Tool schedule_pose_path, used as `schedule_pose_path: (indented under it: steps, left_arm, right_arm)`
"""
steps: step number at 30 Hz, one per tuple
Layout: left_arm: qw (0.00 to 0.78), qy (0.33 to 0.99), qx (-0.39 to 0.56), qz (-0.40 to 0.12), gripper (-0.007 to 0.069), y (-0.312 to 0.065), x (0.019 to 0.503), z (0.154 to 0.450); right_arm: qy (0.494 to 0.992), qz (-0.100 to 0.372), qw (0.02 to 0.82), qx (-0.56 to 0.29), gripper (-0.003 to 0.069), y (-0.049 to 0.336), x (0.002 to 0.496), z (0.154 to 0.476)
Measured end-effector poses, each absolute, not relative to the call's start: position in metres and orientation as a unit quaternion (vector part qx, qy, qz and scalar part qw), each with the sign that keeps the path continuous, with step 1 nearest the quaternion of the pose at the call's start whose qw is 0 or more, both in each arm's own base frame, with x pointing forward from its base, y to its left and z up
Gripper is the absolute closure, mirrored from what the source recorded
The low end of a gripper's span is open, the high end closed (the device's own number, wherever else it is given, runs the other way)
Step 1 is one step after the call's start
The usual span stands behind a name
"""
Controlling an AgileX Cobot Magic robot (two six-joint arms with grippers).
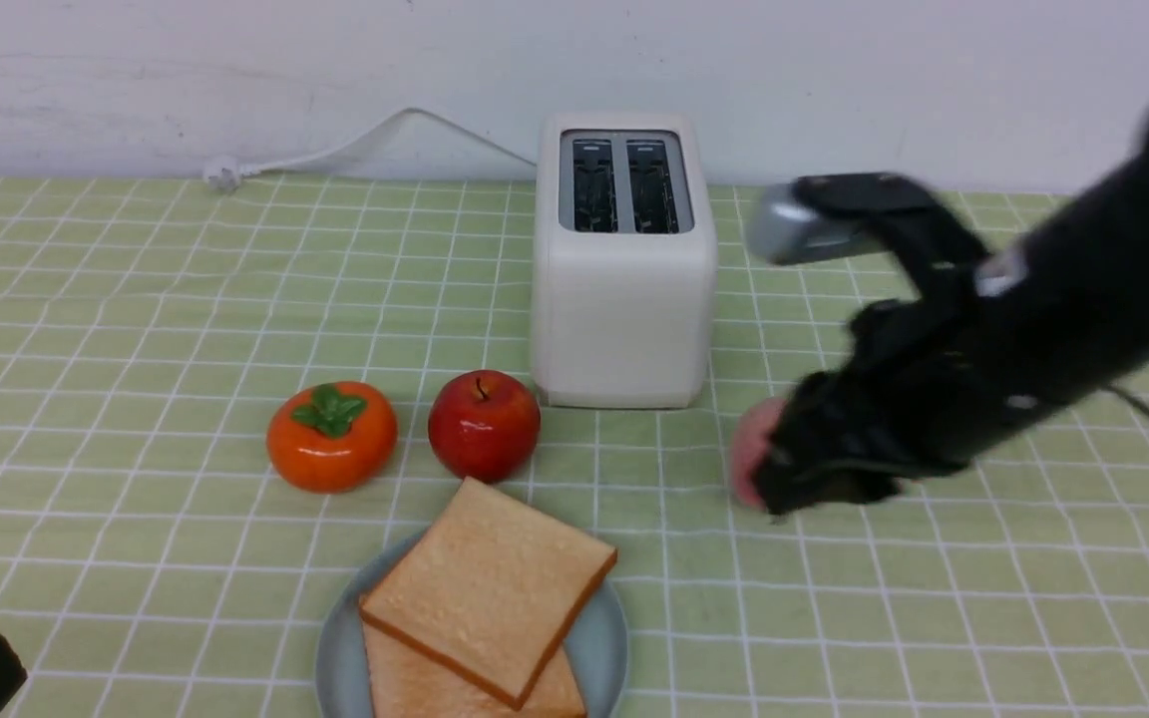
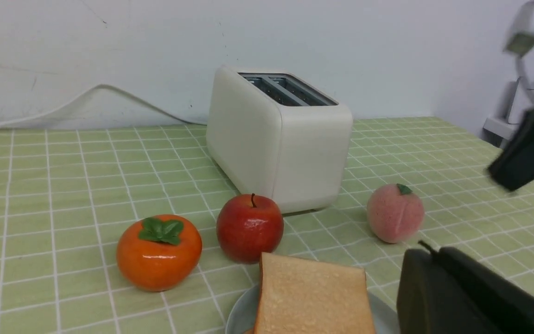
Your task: Take toasted bread from bread machine on green coffee tablecloth place on plate.
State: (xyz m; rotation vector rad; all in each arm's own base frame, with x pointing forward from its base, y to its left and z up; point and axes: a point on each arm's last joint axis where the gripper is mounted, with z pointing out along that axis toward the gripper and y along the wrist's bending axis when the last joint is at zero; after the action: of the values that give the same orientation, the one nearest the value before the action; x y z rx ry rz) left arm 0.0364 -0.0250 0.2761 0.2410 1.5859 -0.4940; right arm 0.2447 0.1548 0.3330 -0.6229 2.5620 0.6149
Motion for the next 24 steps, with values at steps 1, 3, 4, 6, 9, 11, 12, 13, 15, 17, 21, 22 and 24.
schedule_pose_path:
  steps: [1, 3, 4, 6, 9, 11, 12, 13, 15, 17, 21, 22, 24]
  left_arm:
    - [0.667, 0.704, 0.107, -0.219, 0.0625, -0.025, 0.036, 0.276]
    - [0.664, 0.706, 0.109, -0.219, 0.0638, -0.025, 0.036, 0.275]
    - [0.663, 0.707, 0.109, -0.219, 0.0638, -0.025, 0.036, 0.275]
    - [0.663, 0.707, 0.109, -0.219, 0.0638, -0.025, 0.036, 0.275]
    - [0.663, 0.707, 0.109, -0.219, 0.0638, -0.025, 0.036, 0.275]
    - [0.663, 0.707, 0.109, -0.219, 0.0638, -0.025, 0.036, 0.275]
    - [0.663, 0.707, 0.109, -0.219, 0.0638, -0.025, 0.036, 0.275]
    - [0.662, 0.708, 0.109, -0.220, 0.0638, -0.026, 0.036, 0.275]
    - [0.662, 0.708, 0.109, -0.221, 0.0638, -0.026, 0.036, 0.275]
    - [0.662, 0.708, 0.108, -0.222, 0.0638, -0.026, 0.036, 0.275]
    - [0.661, 0.709, 0.108, -0.223, 0.0638, -0.026, 0.036, 0.275]
    - [0.661, 0.709, 0.108, -0.223, 0.0638, -0.026, 0.036, 0.275]
    - [0.661, 0.709, 0.108, -0.223, 0.0638, -0.026, 0.036, 0.275]
  right_arm:
    - [0.928, 0.209, 0.216, -0.219, 0.0496, 0.147, 0.235, 0.336]
    - [0.934, 0.180, 0.242, -0.191, 0.0582, 0.121, 0.200, 0.348]
    - [0.936, 0.171, 0.243, -0.188, 0.0603, 0.115, 0.192, 0.345]
    - [0.936, 0.168, 0.255, -0.174, 0.0629, 0.106, 0.176, 0.347]
    - [0.935, 0.169, 0.279, -0.140, 0.0659, 0.083, 0.138, 0.339]
    - [0.925, 0.180, 0.316, -0.111, 0.0659, 0.067, 0.109, 0.328]
    - [0.925, 0.179, 0.318, -0.108, 0.0659, 0.065, 0.108, 0.325]
    - [0.910, 0.189, 0.356, -0.092, 0.0659, 0.055, 0.091, 0.318]
    - [0.899, 0.195, 0.384, -0.082, 0.0659, 0.048, 0.081, 0.313]
    - [0.866, 0.212, 0.449, -0.055, 0.0659, 0.036, 0.065, 0.301]
    - [0.821, 0.235, 0.519, -0.031, 0.0659, 0.026, 0.053, 0.289]
    - [0.807, 0.241, 0.539, -0.026, 0.0659, 0.023, 0.049, 0.281]
    - [0.792, 0.246, 0.558, -0.025, 0.0657, 0.020, 0.044, 0.274]
